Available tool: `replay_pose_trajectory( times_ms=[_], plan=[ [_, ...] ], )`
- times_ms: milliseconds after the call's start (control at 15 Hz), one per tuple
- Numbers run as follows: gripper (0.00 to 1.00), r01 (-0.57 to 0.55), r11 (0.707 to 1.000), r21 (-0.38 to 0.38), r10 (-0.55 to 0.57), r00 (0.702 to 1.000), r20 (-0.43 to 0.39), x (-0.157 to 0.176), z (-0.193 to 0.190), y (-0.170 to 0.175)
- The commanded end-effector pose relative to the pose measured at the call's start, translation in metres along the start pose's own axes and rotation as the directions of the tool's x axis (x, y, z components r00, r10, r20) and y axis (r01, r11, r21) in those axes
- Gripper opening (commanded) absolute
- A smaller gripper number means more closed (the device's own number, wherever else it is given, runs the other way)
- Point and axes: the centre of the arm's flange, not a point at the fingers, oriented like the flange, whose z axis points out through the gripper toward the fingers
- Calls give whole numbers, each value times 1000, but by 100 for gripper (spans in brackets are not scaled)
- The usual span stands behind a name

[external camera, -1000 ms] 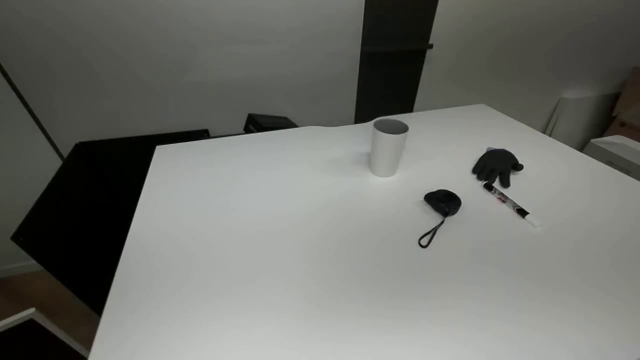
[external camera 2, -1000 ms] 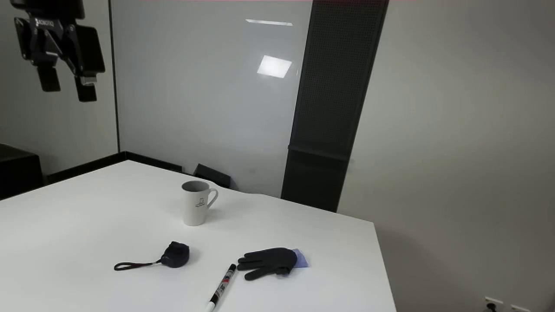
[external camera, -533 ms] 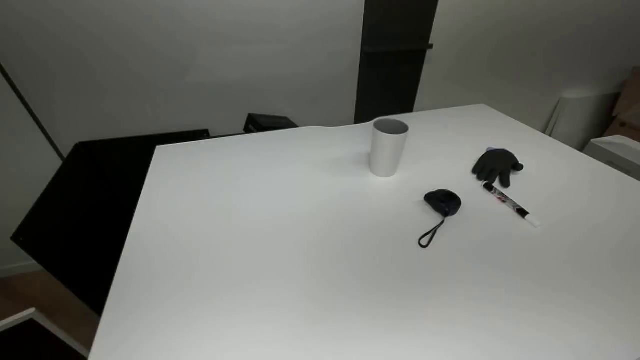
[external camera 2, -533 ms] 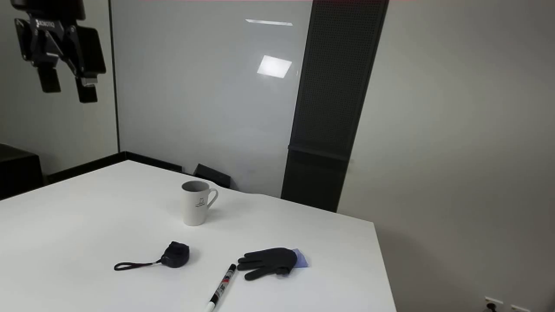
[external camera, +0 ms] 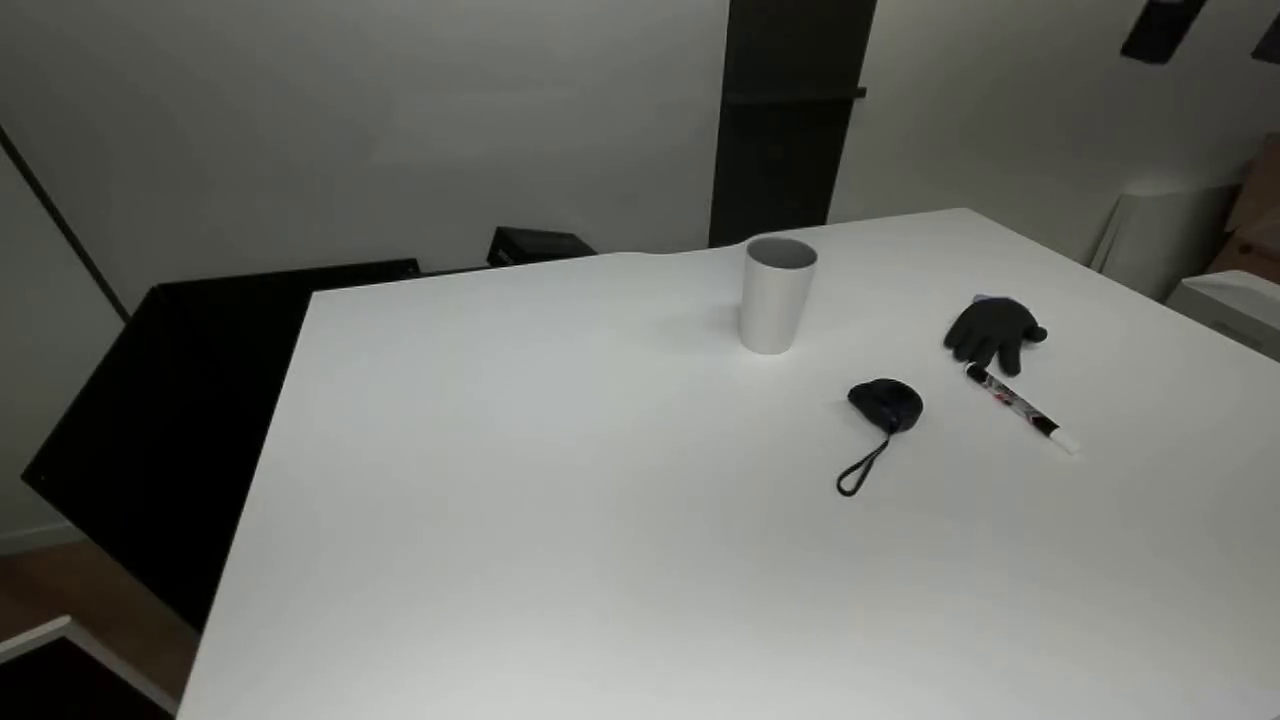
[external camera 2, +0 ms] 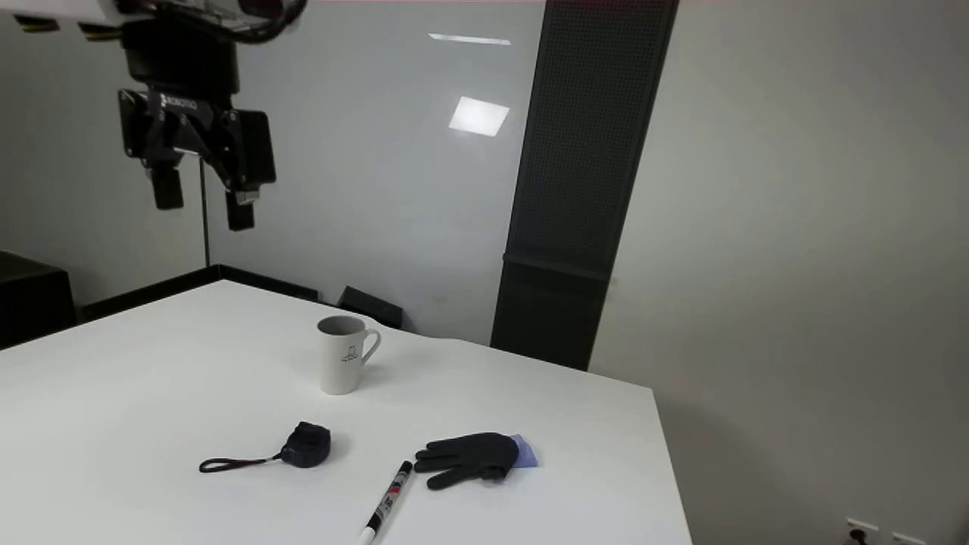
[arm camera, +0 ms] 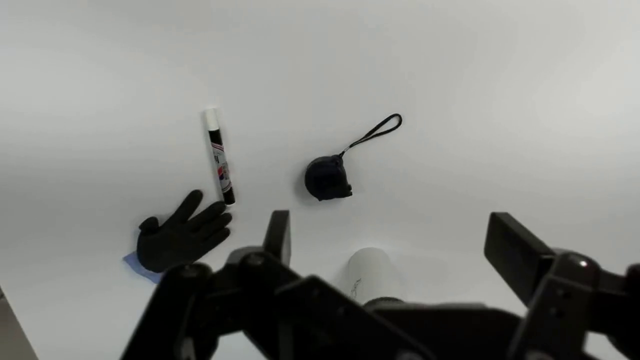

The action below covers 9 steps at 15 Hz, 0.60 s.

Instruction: Pick up the pen and put it in the mug cup

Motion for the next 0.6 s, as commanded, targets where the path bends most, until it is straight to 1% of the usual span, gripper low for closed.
replay_pose_trajectory(
  times_ms=[0, 133, 267, 533],
  plan=[
    [100, -30, 1000, 7, 30, 1000, 3, 24, 21, 48],
    [100, -22, 1000, 16, 22, 1000, 5, 32, 35, 74],
    [100, 2, 1000, -4, -2, 1000, 9, 40, 49, 95],
    [100, -28, 1000, -5, 28, 999, 15, 49, 78, 127]
  ],
)
